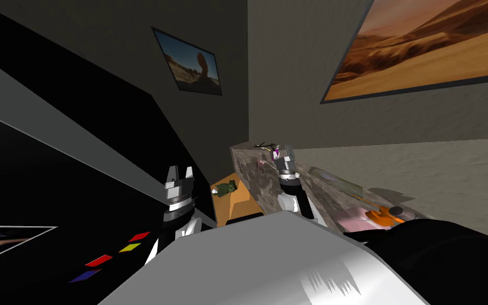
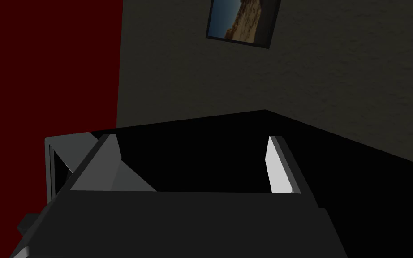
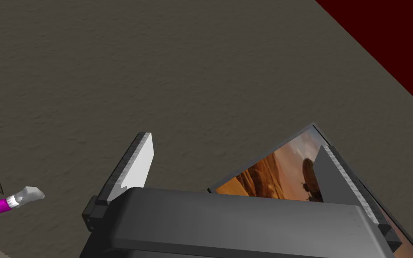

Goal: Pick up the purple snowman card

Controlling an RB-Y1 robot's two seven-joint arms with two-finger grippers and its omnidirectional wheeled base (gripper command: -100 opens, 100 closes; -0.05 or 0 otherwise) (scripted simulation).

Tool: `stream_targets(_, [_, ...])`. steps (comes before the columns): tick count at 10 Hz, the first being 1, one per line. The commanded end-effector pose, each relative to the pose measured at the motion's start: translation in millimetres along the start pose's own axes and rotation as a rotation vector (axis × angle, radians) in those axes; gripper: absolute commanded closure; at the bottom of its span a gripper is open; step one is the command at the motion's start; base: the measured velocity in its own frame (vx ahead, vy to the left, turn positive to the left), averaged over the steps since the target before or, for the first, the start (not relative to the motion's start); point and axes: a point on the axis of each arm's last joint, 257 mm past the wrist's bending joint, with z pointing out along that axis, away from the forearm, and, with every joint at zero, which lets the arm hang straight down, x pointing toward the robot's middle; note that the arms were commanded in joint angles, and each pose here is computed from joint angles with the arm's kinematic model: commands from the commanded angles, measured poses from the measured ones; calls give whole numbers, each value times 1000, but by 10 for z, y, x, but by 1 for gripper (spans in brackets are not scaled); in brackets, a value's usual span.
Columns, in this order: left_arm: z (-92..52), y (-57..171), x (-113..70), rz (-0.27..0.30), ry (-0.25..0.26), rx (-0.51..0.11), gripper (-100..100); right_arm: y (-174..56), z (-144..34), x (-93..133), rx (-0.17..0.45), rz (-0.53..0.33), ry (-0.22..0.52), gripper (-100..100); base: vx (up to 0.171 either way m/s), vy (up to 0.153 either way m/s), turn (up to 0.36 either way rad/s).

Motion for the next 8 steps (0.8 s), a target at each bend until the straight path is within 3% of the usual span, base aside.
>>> stream_targets(1, [0,0,0,0,0,0,0,-20,23,-21,15,31,14,-100,63,18,13])
stream_targets(6, [-1,0,0,0,0,0,0,-141,127,-113,96,183,58,-100,149,80,13])
stream_targets(8, [0,0,0,0,0,0,0,-182,154,-131,123,237,67,-100,91,50,4])
